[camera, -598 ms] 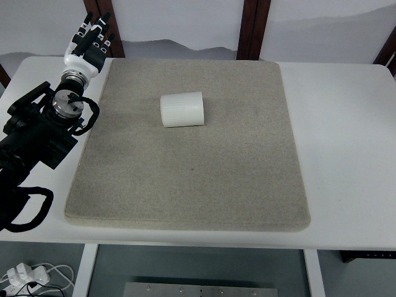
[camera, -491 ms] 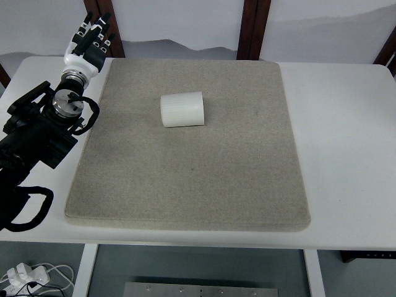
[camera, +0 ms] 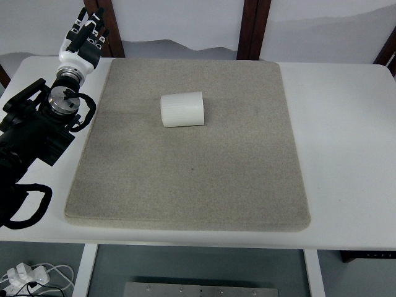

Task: Flip white cup upright
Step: 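Raise the left hand and swing it toward the white cup, then lower the left hand over the lying white cup, fingers reaching down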

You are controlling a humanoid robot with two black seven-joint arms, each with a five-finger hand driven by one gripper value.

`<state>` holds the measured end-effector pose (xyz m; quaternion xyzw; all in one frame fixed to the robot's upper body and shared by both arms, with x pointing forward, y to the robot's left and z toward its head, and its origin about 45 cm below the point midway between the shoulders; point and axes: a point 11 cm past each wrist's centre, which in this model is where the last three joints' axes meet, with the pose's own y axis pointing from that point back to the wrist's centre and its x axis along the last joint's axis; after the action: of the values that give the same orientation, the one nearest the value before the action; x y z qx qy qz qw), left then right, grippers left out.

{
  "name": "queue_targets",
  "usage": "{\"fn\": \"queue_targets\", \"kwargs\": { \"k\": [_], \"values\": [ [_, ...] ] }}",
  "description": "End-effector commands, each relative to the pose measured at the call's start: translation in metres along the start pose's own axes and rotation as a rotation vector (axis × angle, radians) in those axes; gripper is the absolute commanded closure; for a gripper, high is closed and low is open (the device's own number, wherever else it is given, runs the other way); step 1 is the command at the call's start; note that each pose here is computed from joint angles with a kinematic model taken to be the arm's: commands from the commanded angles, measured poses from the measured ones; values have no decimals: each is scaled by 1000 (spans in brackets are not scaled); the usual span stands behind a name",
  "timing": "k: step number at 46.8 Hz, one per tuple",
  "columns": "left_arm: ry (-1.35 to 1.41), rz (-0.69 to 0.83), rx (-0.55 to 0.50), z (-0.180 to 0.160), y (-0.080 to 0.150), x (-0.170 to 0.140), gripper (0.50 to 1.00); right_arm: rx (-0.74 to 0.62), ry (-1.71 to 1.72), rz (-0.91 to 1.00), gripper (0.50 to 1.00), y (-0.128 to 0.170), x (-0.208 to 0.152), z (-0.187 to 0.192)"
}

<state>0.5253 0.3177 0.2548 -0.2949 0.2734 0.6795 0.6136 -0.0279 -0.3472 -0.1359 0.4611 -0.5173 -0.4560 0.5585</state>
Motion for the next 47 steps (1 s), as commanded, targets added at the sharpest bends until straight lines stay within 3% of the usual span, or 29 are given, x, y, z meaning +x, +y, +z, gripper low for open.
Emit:
{"fn": "queue_targets", "kwargs": {
  "k": [1,17,22,32,47],
  "values": [
    [-20,-14,4,1,-1,-4,504,0,0,0,548,0,0,0],
    [-310,-165,82,-9,-5,-37,506,0,0,0,548,0,0,0],
    [-522,-296,154,-27,1,-56,508,0,0,0,548,0,0,0],
    [-761,-496,158,-36,10,-92,510,0,0,0,548,0,0,0],
    [-1242,-716,193,-44,27,-114,508,0,0,0,548,0,0,0]
  ]
}}
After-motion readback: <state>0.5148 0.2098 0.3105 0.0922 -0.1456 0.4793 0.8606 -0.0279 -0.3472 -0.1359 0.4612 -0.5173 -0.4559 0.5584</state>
